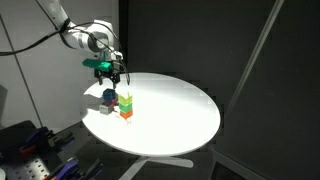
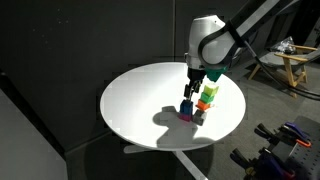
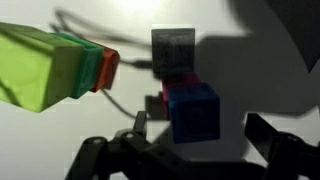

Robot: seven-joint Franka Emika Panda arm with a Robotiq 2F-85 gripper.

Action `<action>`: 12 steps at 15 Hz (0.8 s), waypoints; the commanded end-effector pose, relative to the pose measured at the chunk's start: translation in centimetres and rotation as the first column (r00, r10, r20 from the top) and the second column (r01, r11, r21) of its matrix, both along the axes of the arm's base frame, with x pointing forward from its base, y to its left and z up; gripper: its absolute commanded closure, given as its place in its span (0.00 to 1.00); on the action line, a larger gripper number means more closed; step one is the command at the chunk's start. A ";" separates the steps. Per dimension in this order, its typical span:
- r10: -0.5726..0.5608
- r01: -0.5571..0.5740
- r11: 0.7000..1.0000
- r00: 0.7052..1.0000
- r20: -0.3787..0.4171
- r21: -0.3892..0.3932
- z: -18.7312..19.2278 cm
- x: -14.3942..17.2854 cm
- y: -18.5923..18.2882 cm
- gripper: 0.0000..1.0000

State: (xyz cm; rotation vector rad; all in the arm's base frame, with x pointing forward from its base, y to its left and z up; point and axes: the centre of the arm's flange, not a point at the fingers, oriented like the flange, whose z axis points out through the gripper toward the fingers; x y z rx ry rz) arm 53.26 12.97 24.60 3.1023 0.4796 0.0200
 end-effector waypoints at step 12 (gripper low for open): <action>-0.011 0.011 1.000 1.000 0.019 -0.006 -2.0 2.0 1.4 0.00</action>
